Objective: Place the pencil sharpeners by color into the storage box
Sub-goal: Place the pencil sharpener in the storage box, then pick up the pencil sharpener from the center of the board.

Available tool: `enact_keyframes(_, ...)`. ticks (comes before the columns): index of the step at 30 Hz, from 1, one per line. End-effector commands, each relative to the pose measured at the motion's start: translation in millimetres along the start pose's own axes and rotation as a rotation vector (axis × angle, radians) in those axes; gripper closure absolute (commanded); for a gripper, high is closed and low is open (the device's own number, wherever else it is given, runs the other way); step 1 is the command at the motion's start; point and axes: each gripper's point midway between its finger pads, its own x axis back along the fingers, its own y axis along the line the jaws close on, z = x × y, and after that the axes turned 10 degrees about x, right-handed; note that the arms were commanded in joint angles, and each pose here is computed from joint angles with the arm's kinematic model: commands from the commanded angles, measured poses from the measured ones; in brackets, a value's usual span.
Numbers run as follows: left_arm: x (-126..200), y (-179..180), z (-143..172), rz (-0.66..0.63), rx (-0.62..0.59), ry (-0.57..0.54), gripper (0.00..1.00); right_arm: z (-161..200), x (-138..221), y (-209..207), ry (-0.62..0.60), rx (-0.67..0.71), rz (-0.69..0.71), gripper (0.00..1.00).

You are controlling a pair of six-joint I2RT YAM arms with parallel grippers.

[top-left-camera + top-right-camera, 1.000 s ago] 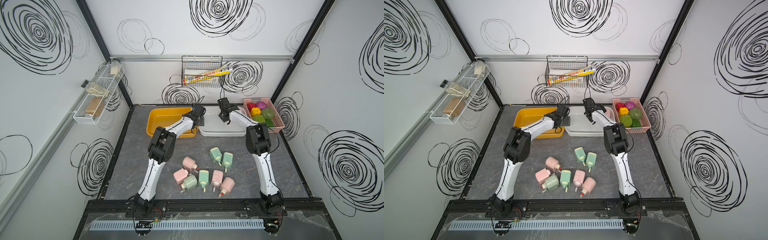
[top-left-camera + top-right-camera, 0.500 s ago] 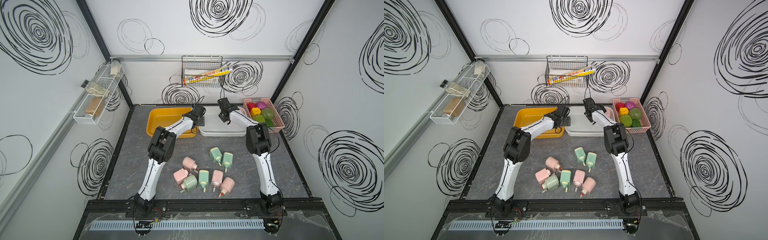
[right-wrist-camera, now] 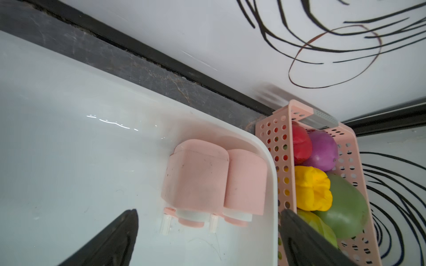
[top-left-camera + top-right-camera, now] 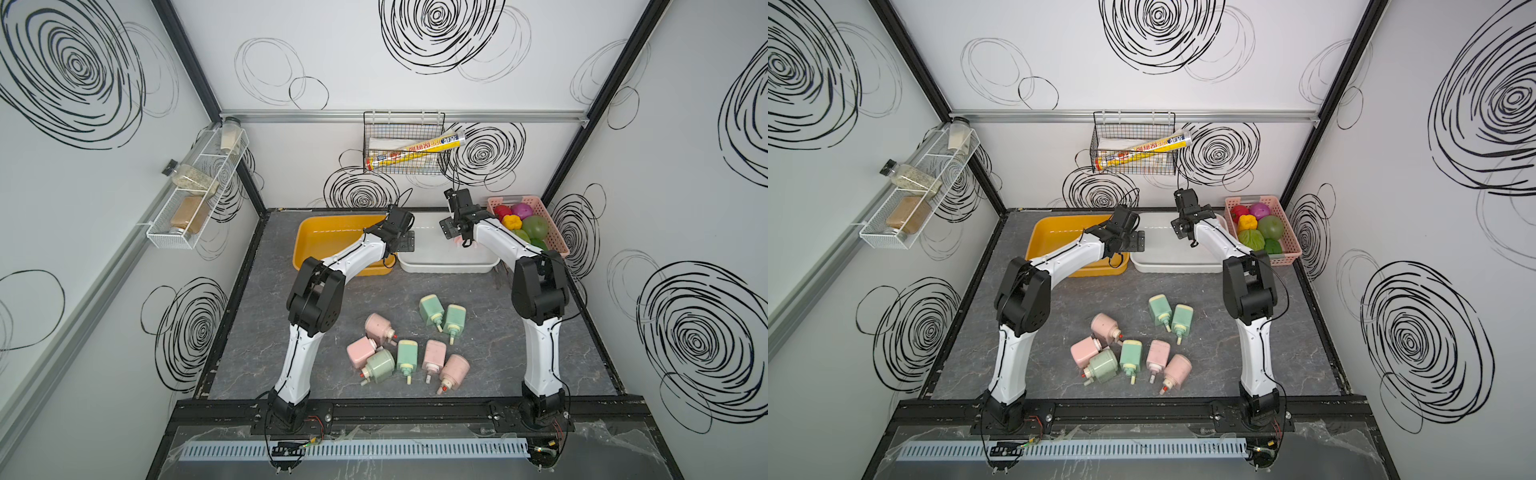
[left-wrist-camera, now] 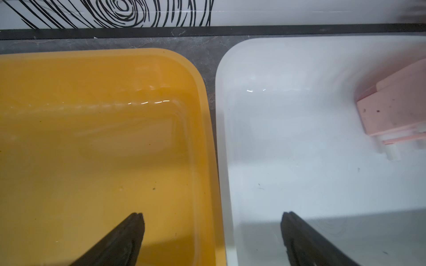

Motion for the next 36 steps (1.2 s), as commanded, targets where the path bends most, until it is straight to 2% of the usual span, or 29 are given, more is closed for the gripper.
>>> enact_keyframes(1, 43, -10, -21, 0.088, 0.066, -0.073, 0.01, -14, 21, -13, -0.102, -0.108, -0.007, 0.00)
enact_keyframes(4, 79, -5, -12, 0.139, 0.118, -0.114, 0.01, -16, 44, -7, -0.188, -0.143, -0.087, 0.00)
enact_keyframes(8, 117, 9, 13, 0.175, 0.203, -0.124, 0.01, -13, 74, -4, -0.292, -0.265, -0.222, 0.00)
enact_keyframes(12, 141, 30, 51, 0.157, 0.283, -0.085, 0.01, -8, 99, 8, -0.350, -0.312, -0.339, 0.00)
enact_keyframes(15, 155, 51, 71, 0.135, 0.365, -0.060, 0.01, -3, 121, 6, -0.414, -0.379, -0.368, 0.00)
enact_keyframes(19, 169, 79, 93, 0.073, 0.511, -0.001, 0.01, 4, 153, -6, -0.514, -0.483, -0.369, 0.00)
enact_keyframes(22, 175, 94, 110, 0.013, 0.600, 0.066, 0.01, 8, 175, -9, -0.582, -0.514, -0.394, 0.00)
enact_keyframes(25, 179, 95, 124, 0.011, 0.645, 0.140, 0.01, 12, 190, -6, -0.637, -0.509, -0.427, 0.00)
enact_keyframes(30, 178, 95, 149, 0.050, 0.739, 0.231, 0.01, 20, 192, 12, -0.608, -0.447, -0.450, 0.00)
enact_keyframes(36, 178, 104, 173, 0.005, 0.819, 0.325, 0.00, 20, 206, 12, -0.630, -0.438, -0.473, 0.00)
